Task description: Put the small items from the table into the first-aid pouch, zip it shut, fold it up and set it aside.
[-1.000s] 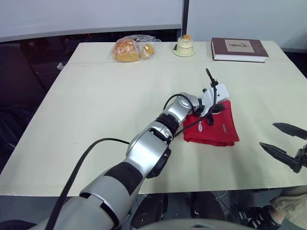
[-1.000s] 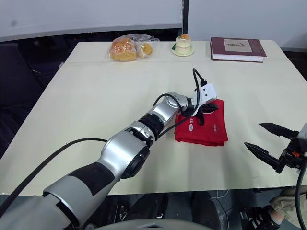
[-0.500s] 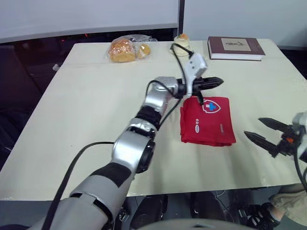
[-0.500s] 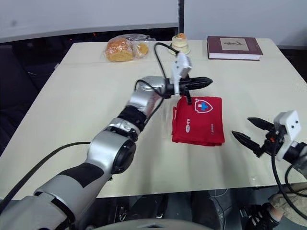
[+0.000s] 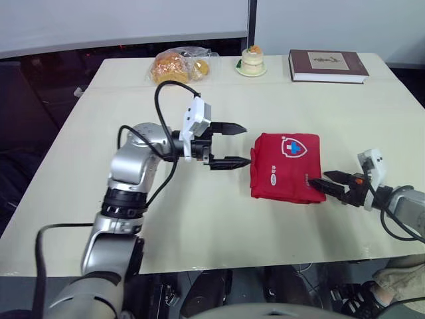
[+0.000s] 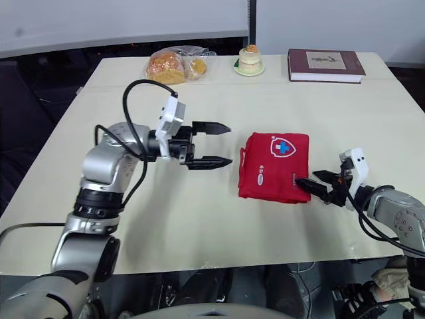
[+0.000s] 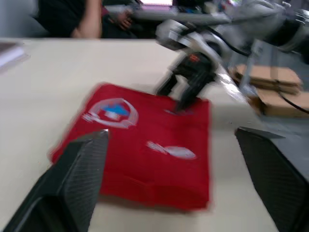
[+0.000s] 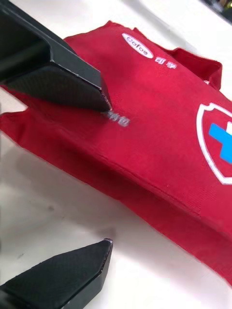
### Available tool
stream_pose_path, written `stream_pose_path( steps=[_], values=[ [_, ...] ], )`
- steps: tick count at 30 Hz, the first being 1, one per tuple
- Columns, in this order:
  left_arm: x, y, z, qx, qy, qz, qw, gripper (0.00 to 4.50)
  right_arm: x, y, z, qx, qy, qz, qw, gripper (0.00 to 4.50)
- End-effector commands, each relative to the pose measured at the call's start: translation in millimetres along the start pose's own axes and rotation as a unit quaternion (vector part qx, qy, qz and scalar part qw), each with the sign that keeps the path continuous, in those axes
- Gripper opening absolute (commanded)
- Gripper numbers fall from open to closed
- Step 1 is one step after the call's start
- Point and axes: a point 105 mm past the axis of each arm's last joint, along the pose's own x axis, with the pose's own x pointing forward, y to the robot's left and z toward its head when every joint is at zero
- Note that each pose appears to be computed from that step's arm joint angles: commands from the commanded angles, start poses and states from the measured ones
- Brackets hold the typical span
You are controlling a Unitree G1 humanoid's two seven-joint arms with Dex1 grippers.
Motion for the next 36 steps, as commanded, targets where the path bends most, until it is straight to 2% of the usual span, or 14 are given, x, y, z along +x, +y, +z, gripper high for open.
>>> stream_pose_path(
  steps=[1, 2, 4, 9, 11, 14, 17, 21, 22, 26, 27, 31, 35, 36],
  values=[
    [-15.2, -9.7, 14.4, 0.019, 0.003, 0.010, 1.000, 4.41, 14.3, 15.0, -9.2, 0.012, 0.036, 0.042, 0.998, 4.50],
    [-17.8, -11.0, 16.0, 0.019, 0.003, 0.016, 1.000, 4.50, 19.0, 14.9, -11.7, 0.020, 0.040, 0.042, 0.998, 4.08],
    [-20.6, -12.5, 19.3, 0.020, 0.001, 0.026, 0.999, 4.50, 24.0, 16.1, -10.6, 0.028, 0.036, 0.044, 0.998, 3.79],
    [-25.6, -7.1, 25.2, 0.021, -0.001, 0.069, 0.997, 4.50, 29.8, 15.1, 7.2, 0.041, -0.009, 0.045, 0.998, 1.45],
    [-26.6, -1.3, 31.3, 0.025, -0.010, 0.090, 0.996, 4.50, 35.5, 3.4, 35.8, 0.059, -0.084, 0.010, 0.995, 0.67],
    [-25.3, 0.8, 34.7, 0.027, -0.013, 0.099, 0.995, 4.50, 39.0, -19.1, 80.7, 0.104, -0.199, -0.055, 0.973, 0.08],
    [-22.5, 3.6, 38.0, 0.033, -0.016, 0.107, 0.994, 4.50, 33.9, -50.4, 109.1, 0.168, -0.292, -0.143, 0.930, 0.08],
    [-17.7, 6.4, 39.3, 0.038, -0.020, 0.112, 0.993, 4.50, 21.6, -100.8, 120.2, 0.330, -0.404, -0.255, 0.814, 0.08],
    [-16.9, 6.4, 39.1, 0.038, -0.021, 0.112, 0.993, 4.50, 25.6, -104.0, 118.3, 0.352, -0.409, -0.259, 0.801, 0.08],
    [-14.1, 7.1, 39.0, 0.038, -0.027, 0.114, 0.992, 4.50, 45.3, -104.8, 111.9, 0.362, -0.400, -0.264, 0.800, 0.08],
    [-13.7, 7.2, 38.6, 0.038, -0.027, 0.116, 0.992, 4.50, 46.5, -106.4, 109.7, 0.369, -0.400, -0.269, 0.795, 0.88],
    [-16.3, 7.0, 36.0, 0.036, -0.028, 0.128, 0.991, 4.50, 48.9, -103.5, 100.3, 0.362, -0.379, -0.266, 0.809, 2.38],
    [-21.8, 1.3, 27.1, 0.028, -0.021, 0.138, 0.990, 4.50, 44.6, -84.8, 86.1, 0.299, -0.328, -0.238, 0.864, 4.29],
    [-24.8, 0.3, 23.4, 0.021, -0.021, 0.147, 0.989, 4.50, 40.1, -76.4, 79.1, 0.251, -0.299, -0.231, 0.891, 4.42]
  ],
)
